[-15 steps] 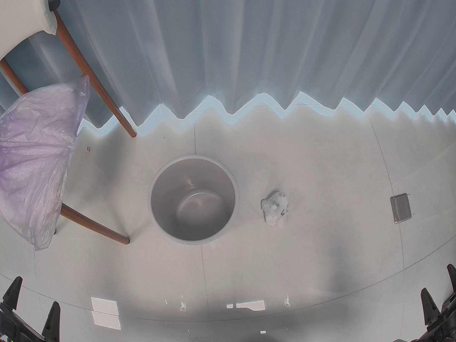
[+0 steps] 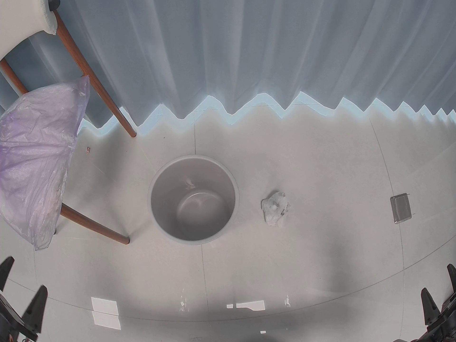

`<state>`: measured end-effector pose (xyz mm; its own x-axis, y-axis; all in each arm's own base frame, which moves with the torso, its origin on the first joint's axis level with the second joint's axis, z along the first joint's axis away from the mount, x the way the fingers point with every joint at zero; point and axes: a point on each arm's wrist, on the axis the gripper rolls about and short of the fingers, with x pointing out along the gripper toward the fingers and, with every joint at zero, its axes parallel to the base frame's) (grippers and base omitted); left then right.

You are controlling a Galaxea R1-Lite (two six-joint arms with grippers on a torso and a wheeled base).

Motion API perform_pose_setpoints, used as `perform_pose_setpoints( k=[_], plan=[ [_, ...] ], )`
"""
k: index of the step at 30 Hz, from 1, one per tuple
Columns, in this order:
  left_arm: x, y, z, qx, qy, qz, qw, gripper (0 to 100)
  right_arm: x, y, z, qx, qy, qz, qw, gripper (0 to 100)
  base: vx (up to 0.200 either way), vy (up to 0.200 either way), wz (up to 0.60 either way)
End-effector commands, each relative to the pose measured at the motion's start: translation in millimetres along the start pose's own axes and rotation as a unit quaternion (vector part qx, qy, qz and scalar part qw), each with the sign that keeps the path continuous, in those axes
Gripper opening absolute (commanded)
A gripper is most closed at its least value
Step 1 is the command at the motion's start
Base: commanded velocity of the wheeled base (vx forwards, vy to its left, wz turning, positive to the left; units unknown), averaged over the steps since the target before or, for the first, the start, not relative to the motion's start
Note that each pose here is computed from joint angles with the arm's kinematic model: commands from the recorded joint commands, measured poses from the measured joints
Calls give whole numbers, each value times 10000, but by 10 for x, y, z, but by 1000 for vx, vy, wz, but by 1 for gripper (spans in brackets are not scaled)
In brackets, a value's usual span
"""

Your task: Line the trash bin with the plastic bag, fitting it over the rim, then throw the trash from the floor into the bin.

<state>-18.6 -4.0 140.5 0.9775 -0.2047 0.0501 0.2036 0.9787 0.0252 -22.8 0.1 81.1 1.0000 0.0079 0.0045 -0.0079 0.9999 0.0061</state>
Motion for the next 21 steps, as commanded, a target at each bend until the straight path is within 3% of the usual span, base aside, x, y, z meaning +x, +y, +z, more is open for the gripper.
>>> perform_pose_setpoints(
  k=[1, 5, 12, 14, 15, 16, 21],
  plan=[
    [1019, 198, 924, -435, 1183, -66, 9920, 100, 0, 0, -52, 15, -1, 7, 10000, 100, 0, 0, 0],
    [1239, 243, 1021, -305, 1194, 49, 9924, 100, 0, 0, -52, 15, -1, 7, 10000, 100, 0, 0, 0],
    [1551, 301, 1208, 749, 922, 198, 9927, 100, 0, 0, -52, 7, -1, 14, 10000, 100, 0, 0, 0],
    [1551, 301, 1208, 749, 922, 198, 9927, 100, 0, 0, -52, 7, -1, 14, 10000, 100, 0, 0, 0],
    [1612, 276, 1206, 1372, 979, 39, 9857, 100, 0, 0, -52, 0, -1, 14, 10000, 100, 0, 0, 0],
    [1636, 280, 1195, 1589, 1014, 34, 9821, 100, 0, 0, -52, 0, -1, 14, 10000, 100, 0, 0, 0],
    [1752, 300, 1161, 2186, 1247, 260, 9675, 100, 0, 1, -52, 0, -1, 22, 10000, 100, 0, 0, 0]
  ],
)
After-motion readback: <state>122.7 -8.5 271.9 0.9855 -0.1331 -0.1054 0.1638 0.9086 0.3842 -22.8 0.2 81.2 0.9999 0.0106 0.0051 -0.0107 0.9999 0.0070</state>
